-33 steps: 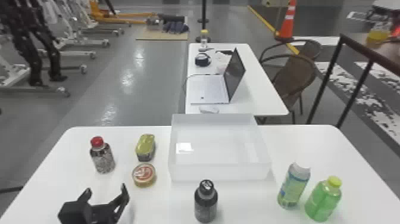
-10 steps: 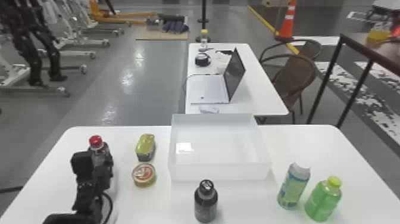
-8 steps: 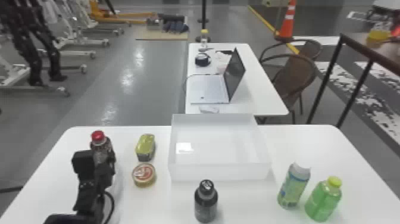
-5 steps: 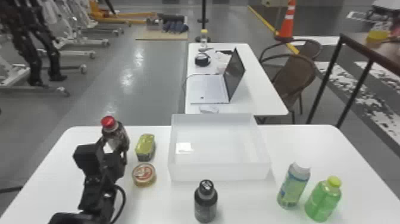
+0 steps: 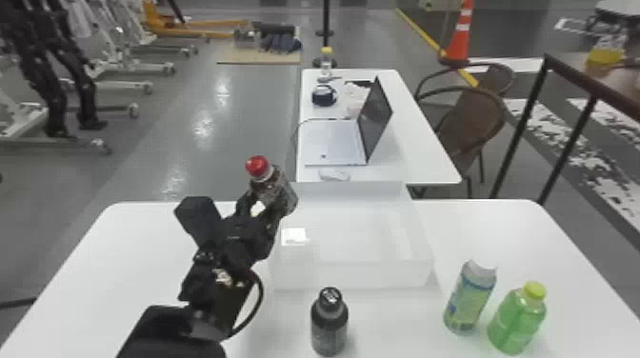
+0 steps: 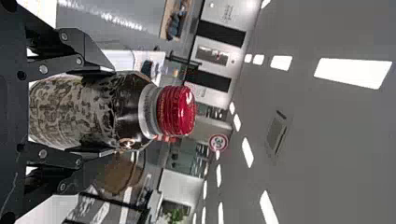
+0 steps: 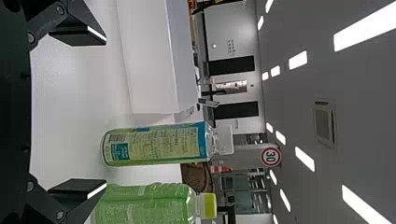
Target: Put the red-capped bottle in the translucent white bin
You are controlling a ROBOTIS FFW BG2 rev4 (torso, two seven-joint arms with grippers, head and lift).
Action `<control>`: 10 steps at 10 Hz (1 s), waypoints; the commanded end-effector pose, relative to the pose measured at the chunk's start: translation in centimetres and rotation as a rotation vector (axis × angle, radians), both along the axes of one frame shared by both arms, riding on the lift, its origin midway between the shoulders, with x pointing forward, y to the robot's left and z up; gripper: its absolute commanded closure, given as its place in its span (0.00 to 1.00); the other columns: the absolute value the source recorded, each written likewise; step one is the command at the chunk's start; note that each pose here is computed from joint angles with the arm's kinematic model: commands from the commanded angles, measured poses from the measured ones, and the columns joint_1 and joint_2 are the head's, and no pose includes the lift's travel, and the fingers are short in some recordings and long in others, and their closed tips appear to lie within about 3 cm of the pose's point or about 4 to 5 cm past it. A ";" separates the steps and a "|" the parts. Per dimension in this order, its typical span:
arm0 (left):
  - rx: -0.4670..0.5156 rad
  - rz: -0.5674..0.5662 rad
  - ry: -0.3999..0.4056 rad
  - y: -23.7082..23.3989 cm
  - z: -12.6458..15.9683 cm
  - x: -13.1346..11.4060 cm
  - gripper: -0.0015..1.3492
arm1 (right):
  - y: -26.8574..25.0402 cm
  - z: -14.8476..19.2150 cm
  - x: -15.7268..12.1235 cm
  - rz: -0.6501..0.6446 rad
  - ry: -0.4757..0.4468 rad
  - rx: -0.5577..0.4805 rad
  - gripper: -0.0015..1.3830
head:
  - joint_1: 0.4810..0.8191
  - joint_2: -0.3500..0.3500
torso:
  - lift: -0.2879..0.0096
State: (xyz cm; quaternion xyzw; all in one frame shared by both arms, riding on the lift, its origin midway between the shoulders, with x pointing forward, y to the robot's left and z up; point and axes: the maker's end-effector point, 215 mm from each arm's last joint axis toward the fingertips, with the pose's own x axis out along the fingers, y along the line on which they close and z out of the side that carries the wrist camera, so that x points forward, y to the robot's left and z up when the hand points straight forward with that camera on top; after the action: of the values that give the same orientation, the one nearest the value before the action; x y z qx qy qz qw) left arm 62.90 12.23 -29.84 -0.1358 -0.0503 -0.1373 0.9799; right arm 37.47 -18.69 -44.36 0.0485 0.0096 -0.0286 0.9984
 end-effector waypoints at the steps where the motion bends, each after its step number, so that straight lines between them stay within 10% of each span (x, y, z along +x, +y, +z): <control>1: -0.014 -0.087 0.051 -3.3 -0.7 0.7 0.61 | 0.0 0.0 0.1 -0.001 -0.001 0.002 0.15 | 0.20 0.50 | 0.63; 5: -0.006 -0.347 0.221 -8.8 -6.6 1.0 0.61 | 0.2 -0.1 0.2 0.001 0.001 0.002 0.15 | 0.20 0.50 | 0.63; 8: 0.010 -0.303 0.212 -7.1 -6.8 1.7 0.11 | 0.2 -0.1 0.2 0.001 0.001 0.002 0.15 | 0.20 0.50 | 0.63; 10: 0.027 -0.281 0.172 -6.2 -5.8 2.1 0.09 | 0.2 -0.1 0.2 0.001 0.001 0.002 0.15 | 0.20 0.50 | 0.63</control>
State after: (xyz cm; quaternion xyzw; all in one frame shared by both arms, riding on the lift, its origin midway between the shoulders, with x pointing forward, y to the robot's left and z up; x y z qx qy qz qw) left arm 64.88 5.78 -35.91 -0.1440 0.0611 -0.2630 0.9520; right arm 37.70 -18.53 -44.48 0.0493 0.0099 -0.0281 0.9983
